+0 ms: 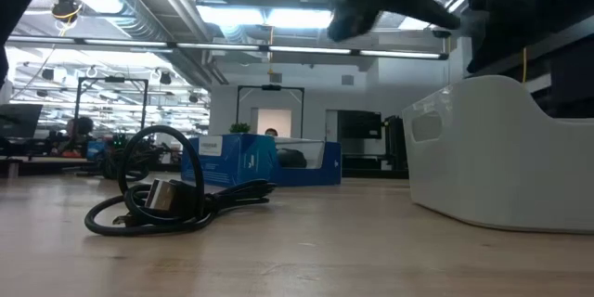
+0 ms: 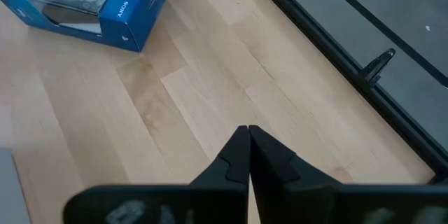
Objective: Pick and place USB-C Cables
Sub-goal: Put the bottom black usb cable into the gray bin
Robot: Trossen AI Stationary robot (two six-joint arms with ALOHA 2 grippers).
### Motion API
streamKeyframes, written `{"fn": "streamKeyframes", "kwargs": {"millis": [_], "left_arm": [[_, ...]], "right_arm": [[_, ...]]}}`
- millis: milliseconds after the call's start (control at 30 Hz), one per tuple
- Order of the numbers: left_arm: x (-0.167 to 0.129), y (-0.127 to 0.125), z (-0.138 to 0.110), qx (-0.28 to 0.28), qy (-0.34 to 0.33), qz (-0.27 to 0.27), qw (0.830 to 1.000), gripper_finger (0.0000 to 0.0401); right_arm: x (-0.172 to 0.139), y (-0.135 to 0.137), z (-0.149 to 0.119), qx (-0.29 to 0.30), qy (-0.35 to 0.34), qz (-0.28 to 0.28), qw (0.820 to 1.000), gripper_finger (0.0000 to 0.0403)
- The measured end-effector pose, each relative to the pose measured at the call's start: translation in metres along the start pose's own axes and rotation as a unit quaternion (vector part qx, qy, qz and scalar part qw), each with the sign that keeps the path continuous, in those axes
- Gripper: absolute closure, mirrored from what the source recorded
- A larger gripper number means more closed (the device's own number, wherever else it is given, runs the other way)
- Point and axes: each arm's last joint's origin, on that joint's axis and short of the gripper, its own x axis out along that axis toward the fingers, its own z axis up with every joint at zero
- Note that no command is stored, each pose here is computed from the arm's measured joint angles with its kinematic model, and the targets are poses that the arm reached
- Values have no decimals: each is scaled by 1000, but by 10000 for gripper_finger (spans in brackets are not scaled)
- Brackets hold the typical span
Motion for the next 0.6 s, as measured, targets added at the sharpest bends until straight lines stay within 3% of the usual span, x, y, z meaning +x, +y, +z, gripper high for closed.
{"fn": "streamKeyframes", "kwargs": {"millis": [233,333,500,600], "left_arm": [[-13,-5,-34,5,99,80,992,270],[-17,-8,-47,-27,118,125,985,270],[-20,-5,-57,-103,100,204,968,270],[-20,-7,-60,-116,84,219,965,270]], "right_arm": [[0,0,0,0,1,0,1000,395],[0,0,0,0,1,0,1000,395],[0,0,0,0,1,0,1000,395],[0,0,0,0,1,0,1000,395]]}}
